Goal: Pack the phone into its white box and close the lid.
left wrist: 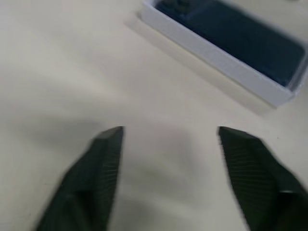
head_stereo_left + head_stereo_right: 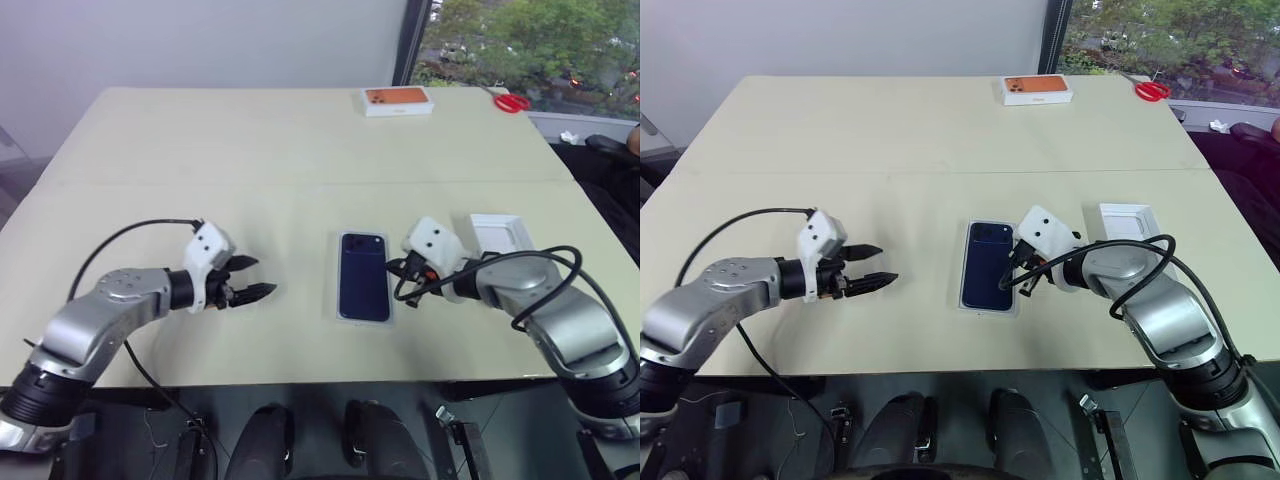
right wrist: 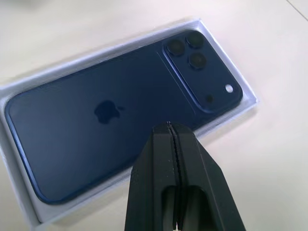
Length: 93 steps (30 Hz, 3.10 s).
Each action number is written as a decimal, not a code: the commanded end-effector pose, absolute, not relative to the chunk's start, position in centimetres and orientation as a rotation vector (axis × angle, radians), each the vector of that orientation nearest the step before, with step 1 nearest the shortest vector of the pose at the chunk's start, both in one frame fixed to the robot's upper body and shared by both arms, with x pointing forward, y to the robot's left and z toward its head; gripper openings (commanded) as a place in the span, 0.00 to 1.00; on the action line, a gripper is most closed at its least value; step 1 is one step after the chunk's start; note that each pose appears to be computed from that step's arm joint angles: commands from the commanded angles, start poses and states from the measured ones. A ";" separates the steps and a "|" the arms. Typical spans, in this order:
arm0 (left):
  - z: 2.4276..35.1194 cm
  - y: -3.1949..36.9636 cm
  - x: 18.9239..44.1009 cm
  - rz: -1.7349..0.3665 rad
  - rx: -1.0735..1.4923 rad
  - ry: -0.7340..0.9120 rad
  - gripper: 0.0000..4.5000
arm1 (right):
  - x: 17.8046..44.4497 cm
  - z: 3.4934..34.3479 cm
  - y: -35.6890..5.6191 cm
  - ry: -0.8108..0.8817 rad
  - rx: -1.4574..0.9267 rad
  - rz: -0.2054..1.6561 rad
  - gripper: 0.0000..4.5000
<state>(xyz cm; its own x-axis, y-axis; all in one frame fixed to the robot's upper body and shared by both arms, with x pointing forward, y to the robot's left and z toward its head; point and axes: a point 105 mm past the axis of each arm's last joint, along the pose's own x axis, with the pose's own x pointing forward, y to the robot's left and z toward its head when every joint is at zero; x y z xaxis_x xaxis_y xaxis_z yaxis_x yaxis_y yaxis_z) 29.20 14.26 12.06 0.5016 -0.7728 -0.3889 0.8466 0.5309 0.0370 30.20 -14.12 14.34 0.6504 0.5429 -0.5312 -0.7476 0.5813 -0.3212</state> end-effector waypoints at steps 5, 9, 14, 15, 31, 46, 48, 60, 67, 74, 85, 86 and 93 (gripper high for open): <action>12.3 10.6 29.5 -1.095 0.334 0.303 0.01 | 30.1 15.2 -16.0 0.412 -0.592 0.726 0.00; 11.2 8.3 29.5 -1.175 0.400 0.347 0.01 | 29.5 13.9 -15.8 0.459 -0.631 0.733 0.00; 10.3 6.8 29.8 -1.208 0.425 0.392 0.01 | 29.5 12.9 -15.3 0.492 -0.619 0.724 0.00; 10.2 6.4 30.1 -1.205 0.421 0.392 0.01 | 29.4 12.8 -15.1 0.493 -0.618 0.729 0.00; 10.7 1.3 30.2 -1.296 0.355 0.335 0.01 | 28.8 12.4 -16.0 0.531 -0.614 0.732 0.00; 11.0 -0.7 30.7 -1.322 0.338 0.313 0.01 | 29.3 12.4 -18.3 0.557 -0.620 0.665 0.00; 11.0 -0.7 30.8 -1.315 0.336 0.317 0.01 | 29.4 12.5 -18.4 0.557 -0.624 0.663 0.00; 11.9 0.7 31.1 -1.290 0.308 0.302 0.01 | 29.9 15.5 -20.9 0.521 -0.631 0.566 0.00; 15.3 4.3 30.5 -1.303 0.261 0.141 0.00 | 31.3 18.2 -25.8 0.576 -0.387 0.235 0.51; 15.9 6.0 28.9 -1.420 0.350 0.080 0.00 | 32.4 16.8 -26.5 0.725 -0.172 0.115 0.51; 16.0 5.8 28.0 -1.477 0.374 0.034 0.00 | 32.2 14.6 -27.7 0.839 -0.135 0.046 0.51; 16.0 5.8 27.9 -1.477 0.372 0.033 0.00 | 32.2 14.4 -27.8 0.842 -0.130 0.040 0.51; 16.2 5.7 28.0 -1.462 0.346 0.017 0.00 | 32.4 13.6 -27.6 0.846 -0.053 0.033 0.23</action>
<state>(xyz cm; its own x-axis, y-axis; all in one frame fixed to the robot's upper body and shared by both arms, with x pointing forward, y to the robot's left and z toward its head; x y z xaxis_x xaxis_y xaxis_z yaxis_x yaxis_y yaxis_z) 28.20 5.79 15.06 0.1154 -0.9592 -0.2580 0.9813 0.0698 0.1793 32.37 -27.26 12.76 0.6374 0.0090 -0.7705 -0.0703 0.9964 -0.0465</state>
